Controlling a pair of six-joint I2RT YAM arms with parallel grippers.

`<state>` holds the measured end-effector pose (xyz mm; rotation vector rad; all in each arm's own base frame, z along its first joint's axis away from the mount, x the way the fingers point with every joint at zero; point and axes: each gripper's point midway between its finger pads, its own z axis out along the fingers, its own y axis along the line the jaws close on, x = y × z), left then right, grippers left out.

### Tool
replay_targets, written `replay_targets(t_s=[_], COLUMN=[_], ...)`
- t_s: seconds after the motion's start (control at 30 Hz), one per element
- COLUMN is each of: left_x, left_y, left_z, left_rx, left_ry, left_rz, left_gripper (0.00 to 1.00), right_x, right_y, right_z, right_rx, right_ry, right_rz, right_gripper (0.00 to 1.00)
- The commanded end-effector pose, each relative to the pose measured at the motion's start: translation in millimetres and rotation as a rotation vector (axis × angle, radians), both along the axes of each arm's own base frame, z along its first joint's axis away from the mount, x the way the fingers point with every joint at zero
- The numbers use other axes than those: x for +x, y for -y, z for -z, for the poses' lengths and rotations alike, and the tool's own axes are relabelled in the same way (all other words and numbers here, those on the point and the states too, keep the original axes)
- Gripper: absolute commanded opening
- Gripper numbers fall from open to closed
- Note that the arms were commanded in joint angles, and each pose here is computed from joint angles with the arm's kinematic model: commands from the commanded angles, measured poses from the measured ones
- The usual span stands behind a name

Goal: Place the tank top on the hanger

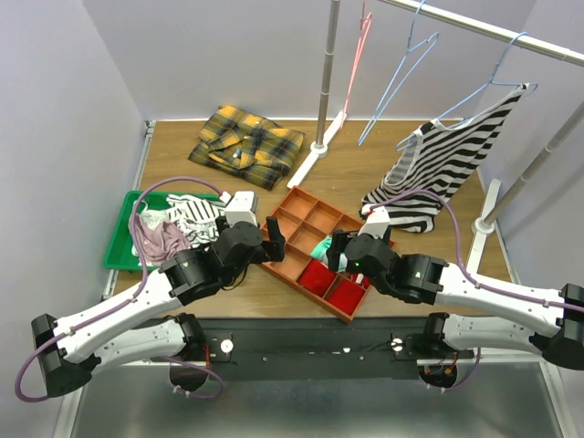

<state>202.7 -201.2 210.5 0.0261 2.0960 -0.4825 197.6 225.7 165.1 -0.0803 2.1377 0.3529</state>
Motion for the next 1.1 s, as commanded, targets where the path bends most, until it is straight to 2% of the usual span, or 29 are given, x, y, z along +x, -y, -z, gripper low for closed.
replay_targets(t_s=[0.0, 0.23, 0.57, 0.63, 0.73, 0.77, 0.8, 0.83, 0.9, 0.93, 1.0, 1.03, 1.07], left_x=[9, 23, 57, 80, 109, 127, 136, 147, 169, 182, 207, 224, 241], left_y=[-17, -28, -61, -86, -96, -100, -98, -100, -103, -104, -123, -127, -132], left_z=[-7, -18, -1, 6, 16, 4, 0, 7, -18, -10, -30, -12, -31], left_rx=[-0.004, -0.072, -0.124, -0.164, -0.276, -0.356, -0.369, -0.349, -0.312, -0.277, -0.231, -0.173, -0.163], left_ry=[0.016, 0.053, -0.021, -0.056, -0.114, -0.096, -0.086, -0.101, -0.031, -0.046, 0.005, -0.033, -0.002], left_rz=[-0.125, -0.241, -0.437, -0.545, -0.608, -0.604, -0.592, -0.612, -0.613, -0.635, -0.703, -0.725, -0.736], left_gripper=[0.99, 0.99, 0.99, 0.99, 0.98, 0.97, 0.96, 0.96, 0.95, 0.95, 0.91, 0.89, 0.85], right_x=[2, 4, -2, -2, -3, -2, -1, 0, 4, 6, 11, 12, 14], right_y=[2, -6, -12, -15, -21, -22, -23, -24, -24, -26, -25, -25, -27], right_z=[3, 4, 18, 20, 22, 24, 24, 24, 27, 25, 26, 25, 22], right_rx=[-0.013, -0.007, -0.01, -0.014, -0.015, -0.022, -0.027, -0.028, -0.054, -0.056, -0.08, -0.083, -0.079], right_ry=[0.018, 0.022, -0.013, -0.018, -0.025, -0.029, -0.026, -0.022, -0.015, -0.01, -0.004, 0.0, 0.006], right_rz=[0.011, -0.008, -0.043, -0.055, -0.073, -0.076, -0.076, -0.073, -0.062, -0.056, -0.031, -0.028, -0.023], right_gripper=[1.0, 1.0, 1.0, 1.0, 1.0, 1.0, 1.0, 1.0, 1.0, 1.0, 1.0, 1.0, 1.0])
